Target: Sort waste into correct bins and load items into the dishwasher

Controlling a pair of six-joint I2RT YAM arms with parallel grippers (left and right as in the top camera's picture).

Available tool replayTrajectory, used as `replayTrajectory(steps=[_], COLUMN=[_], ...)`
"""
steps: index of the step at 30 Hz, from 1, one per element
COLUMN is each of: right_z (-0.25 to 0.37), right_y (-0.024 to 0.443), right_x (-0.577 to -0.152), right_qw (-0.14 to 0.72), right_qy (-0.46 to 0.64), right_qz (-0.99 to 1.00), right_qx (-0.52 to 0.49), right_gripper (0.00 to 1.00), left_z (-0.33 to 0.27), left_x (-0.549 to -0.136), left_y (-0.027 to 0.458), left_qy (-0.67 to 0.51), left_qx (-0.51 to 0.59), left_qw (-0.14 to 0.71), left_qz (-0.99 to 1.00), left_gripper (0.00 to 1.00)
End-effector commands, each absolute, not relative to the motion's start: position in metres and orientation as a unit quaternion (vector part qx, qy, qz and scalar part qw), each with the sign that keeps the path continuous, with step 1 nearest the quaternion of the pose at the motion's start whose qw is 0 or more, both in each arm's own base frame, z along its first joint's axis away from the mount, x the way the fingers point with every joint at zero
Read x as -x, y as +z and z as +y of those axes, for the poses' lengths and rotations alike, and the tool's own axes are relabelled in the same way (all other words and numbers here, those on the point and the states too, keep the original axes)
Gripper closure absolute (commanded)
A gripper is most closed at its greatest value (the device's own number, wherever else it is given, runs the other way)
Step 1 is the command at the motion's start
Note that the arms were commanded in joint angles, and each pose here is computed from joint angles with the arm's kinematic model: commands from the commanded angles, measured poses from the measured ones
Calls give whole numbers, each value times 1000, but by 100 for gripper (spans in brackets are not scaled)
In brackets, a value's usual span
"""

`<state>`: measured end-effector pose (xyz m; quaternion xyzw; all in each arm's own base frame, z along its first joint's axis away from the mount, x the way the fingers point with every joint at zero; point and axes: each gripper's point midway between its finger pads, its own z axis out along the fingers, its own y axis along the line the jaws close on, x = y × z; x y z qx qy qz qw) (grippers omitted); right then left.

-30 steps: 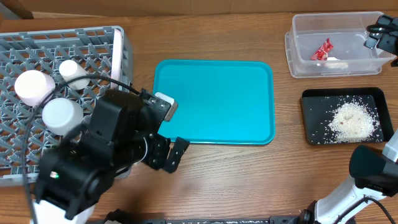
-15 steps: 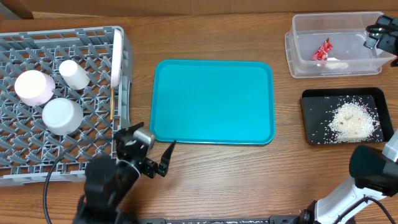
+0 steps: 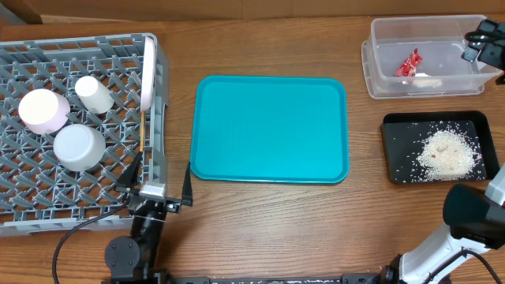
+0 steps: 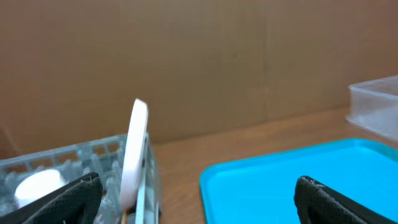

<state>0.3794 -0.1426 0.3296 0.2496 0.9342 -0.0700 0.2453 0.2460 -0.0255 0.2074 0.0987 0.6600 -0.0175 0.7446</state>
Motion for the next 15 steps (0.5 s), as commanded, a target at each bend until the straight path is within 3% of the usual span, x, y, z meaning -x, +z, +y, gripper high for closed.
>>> replayTrajectory(steps=[1, 4, 9, 15], right_z=[-144, -144, -144, -144], right_y=[334, 334, 334, 334], right_x=[-378, -378, -378, -378], right_qw=[252, 252, 252, 252], right_qy=[-72, -72, -72, -72], right_qz=[932, 932, 932, 932], right_qx=[-251, -251, -251, -251], right_gripper=[0, 0, 0, 0], left_z=[-11, -6, 0, 1], left_x=[-246, -245, -246, -246], left_y=[208, 204, 159, 157], left_qy=[4, 14, 18, 15], left_qx=[-64, -51, -37, -29], left_qw=[752, 748, 684, 681], left_qz=[656, 662, 729, 732], left_gripper=[0, 0, 0, 0])
